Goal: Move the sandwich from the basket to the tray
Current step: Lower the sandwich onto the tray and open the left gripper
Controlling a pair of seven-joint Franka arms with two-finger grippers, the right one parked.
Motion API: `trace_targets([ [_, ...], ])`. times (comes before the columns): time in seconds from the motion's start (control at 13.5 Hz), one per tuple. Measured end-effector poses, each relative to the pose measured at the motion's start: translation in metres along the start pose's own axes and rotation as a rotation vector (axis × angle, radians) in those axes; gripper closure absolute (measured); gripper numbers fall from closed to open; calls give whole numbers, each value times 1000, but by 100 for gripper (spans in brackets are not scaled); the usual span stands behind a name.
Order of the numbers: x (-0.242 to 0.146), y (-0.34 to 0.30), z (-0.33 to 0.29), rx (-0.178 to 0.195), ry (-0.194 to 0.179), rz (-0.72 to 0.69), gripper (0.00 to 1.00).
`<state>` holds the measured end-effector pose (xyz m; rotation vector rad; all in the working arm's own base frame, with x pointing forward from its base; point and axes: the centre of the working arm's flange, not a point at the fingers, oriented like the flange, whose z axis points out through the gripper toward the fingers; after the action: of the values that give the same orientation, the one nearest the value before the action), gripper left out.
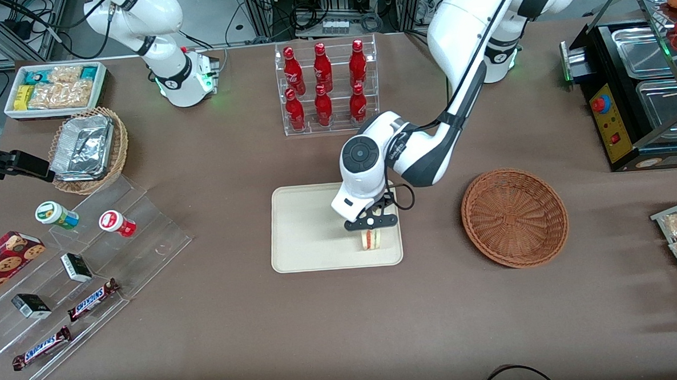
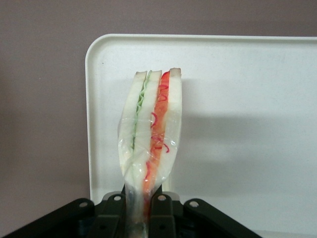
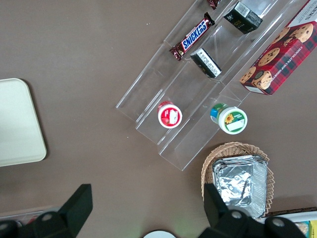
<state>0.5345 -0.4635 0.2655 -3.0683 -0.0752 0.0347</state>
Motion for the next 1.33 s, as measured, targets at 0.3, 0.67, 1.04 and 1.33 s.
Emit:
trace_targets([
  [0.3, 3, 4, 12, -18, 19, 4, 85],
  [0.67, 3, 5, 24, -17, 16, 6, 59],
  [1.04, 6, 7, 17, -28, 27, 2, 10],
  [1.33, 18, 3, -19, -60, 72, -15, 0],
])
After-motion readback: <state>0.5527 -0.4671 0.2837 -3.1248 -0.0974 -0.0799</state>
